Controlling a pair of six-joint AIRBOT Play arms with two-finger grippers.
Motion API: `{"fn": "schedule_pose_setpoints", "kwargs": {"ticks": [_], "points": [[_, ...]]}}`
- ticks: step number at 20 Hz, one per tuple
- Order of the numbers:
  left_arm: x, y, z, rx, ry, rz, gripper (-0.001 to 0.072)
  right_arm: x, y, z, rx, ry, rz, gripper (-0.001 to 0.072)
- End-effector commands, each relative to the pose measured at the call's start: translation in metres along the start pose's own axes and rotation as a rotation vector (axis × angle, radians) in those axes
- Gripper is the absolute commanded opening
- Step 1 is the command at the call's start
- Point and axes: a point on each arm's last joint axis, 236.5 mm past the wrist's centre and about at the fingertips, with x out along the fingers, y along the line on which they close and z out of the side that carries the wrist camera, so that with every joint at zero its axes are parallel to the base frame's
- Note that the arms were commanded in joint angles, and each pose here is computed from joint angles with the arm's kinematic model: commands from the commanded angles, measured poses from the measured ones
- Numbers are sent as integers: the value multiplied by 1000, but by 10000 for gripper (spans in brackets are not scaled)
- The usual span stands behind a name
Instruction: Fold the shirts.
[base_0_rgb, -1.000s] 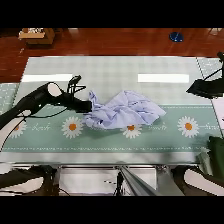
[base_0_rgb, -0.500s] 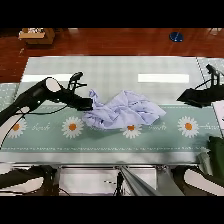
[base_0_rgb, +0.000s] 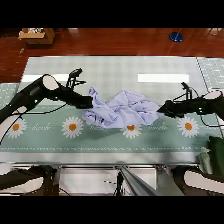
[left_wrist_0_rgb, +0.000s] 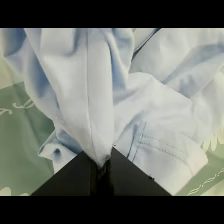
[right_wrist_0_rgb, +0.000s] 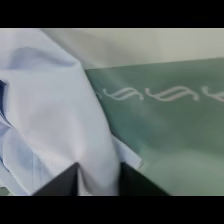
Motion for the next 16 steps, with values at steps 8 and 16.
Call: {"fn": "schedule_pose_setpoints", "kwargs": {"ticks": [8, 16], "points": [[-227, -48, 125, 179, -607, 36, 27, -149, 56, 94, -379, -357, -204, 26], [-408, -107, 103, 272, -1015, 80, 27, -346, 194, 73, -563, -903, -169, 26]]}}
